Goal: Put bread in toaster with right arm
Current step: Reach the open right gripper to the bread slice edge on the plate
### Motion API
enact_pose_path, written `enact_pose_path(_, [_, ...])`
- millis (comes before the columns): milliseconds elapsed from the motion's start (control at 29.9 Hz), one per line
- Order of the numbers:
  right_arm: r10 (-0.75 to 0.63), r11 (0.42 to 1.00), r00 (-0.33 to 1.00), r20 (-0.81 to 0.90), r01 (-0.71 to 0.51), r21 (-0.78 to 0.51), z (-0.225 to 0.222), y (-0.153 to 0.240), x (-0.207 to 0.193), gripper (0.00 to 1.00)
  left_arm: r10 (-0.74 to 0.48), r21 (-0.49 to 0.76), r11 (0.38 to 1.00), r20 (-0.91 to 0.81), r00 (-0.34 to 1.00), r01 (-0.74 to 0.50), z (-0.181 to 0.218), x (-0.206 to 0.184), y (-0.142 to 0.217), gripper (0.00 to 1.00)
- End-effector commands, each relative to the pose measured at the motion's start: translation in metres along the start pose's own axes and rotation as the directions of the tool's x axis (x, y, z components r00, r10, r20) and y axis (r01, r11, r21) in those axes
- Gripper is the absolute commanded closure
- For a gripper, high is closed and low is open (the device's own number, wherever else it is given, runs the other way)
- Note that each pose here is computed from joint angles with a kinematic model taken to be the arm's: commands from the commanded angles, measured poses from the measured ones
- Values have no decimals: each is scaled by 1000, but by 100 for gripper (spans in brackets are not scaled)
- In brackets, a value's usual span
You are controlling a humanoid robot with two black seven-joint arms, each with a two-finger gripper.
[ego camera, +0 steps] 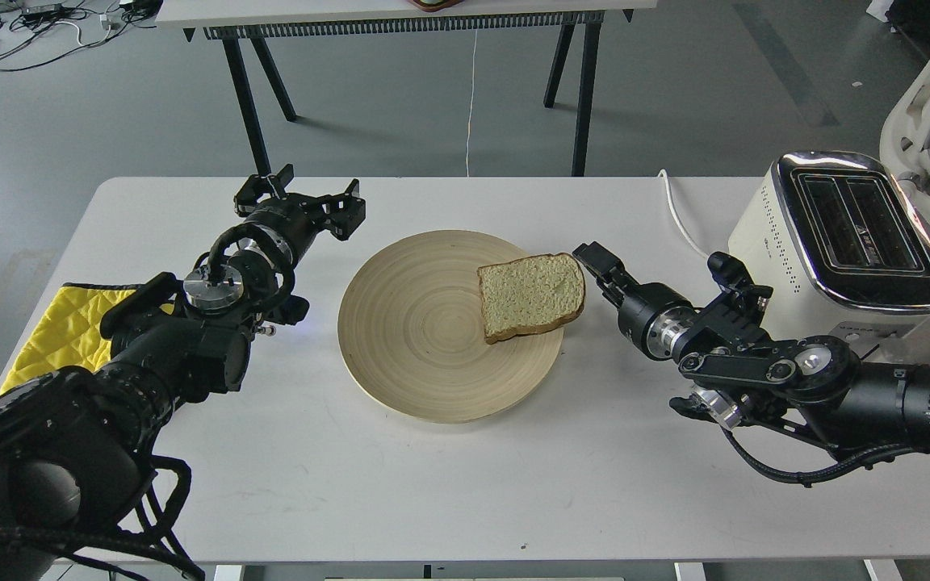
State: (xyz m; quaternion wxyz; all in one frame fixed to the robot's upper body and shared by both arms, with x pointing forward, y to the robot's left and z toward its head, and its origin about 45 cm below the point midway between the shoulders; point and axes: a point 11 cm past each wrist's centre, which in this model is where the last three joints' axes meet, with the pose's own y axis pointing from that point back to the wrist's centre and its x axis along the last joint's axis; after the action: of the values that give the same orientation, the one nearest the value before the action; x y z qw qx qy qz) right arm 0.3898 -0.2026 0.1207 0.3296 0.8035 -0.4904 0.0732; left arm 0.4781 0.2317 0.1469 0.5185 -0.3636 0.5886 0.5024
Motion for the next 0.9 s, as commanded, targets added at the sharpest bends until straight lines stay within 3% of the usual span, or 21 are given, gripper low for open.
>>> enact_pose_path(0, [-5, 1000, 1000, -6, 5, -9, 2, 0, -1, 30, -1, 0, 1000, 0, 1000, 1, 0, 0, 0, 0])
enact_pose_path(602, [-24, 1000, 1000, -1, 24, -14, -2, -3, -11, 35, -1, 1, 1000, 0, 1000, 1, 0, 0, 0, 0])
enact_pose_path(869, [-21, 1000, 1000, -3, 21, -14, -2, -3, -10, 49, -1, 0, 1000, 1, 1000, 1, 0, 0, 0, 0])
